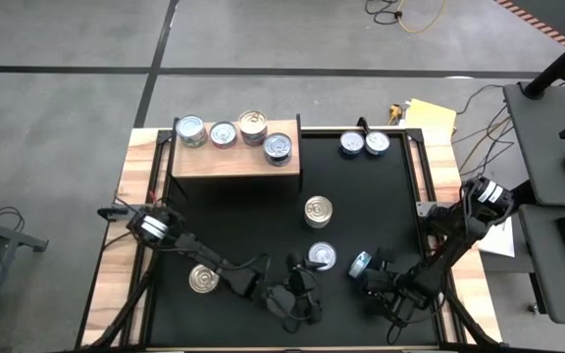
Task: Stack canned seafood by type on shelf
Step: Put the green/blue tuna can on the shelf
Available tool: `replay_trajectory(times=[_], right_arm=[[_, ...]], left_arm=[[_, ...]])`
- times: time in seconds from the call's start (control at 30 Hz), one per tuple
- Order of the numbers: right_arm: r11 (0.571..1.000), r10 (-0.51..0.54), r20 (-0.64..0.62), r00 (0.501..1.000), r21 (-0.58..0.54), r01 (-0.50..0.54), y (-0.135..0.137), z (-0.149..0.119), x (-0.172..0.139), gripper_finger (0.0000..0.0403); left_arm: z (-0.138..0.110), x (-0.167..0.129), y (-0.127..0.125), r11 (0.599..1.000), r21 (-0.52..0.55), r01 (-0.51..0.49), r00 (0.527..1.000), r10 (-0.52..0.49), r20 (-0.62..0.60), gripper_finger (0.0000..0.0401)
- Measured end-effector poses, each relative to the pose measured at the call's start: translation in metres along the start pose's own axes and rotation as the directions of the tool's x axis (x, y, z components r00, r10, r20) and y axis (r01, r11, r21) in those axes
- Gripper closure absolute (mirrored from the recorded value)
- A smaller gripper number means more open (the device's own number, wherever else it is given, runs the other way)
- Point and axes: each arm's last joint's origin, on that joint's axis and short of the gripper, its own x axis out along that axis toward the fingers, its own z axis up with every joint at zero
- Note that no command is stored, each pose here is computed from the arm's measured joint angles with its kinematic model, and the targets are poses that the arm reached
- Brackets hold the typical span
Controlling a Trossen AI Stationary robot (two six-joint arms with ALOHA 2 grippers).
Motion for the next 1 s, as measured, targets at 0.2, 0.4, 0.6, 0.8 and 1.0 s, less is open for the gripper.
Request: replay_trajectory(times=[0.2,0.4,0.6,0.8,1.0], right_arm=[[1.0,-0.007,0.038,0.999,0.004,0.007,0.002,-0.002,-0.003,0.0394],[1.0,-0.026,0.088,0.996,-0.006,0.027,0.002,0.0,-0.003,0.0394],[0.999,-0.033,0.1,0.994,-0.013,0.035,0.001,0.0,-0.003,0.0394],[0.999,-0.03,0.103,0.994,-0.018,0.032,0.002,-0.001,-0.004,0.0394],[0.999,-0.03,0.103,0.994,-0.014,0.031,0.002,-0.001,-0.004,0.0394]], left_arm=[[-0.014,0.023,-0.001,1.0,0.008,-0.026,1.0,0.026,-0.007,0.0039],[-0.027,0.039,-0.006,0.999,0.009,-0.046,0.999,0.046,-0.004,0.0039],[-0.035,0.057,-0.007,0.998,0.023,-0.066,0.998,0.066,0.003,0.0039],[-0.038,0.072,-0.006,0.998,0.023,-0.054,0.999,0.054,0.005,0.0039],[-0.044,0.086,-0.005,0.998,0.018,-0.064,0.998,0.064,0.009,0.0039]])
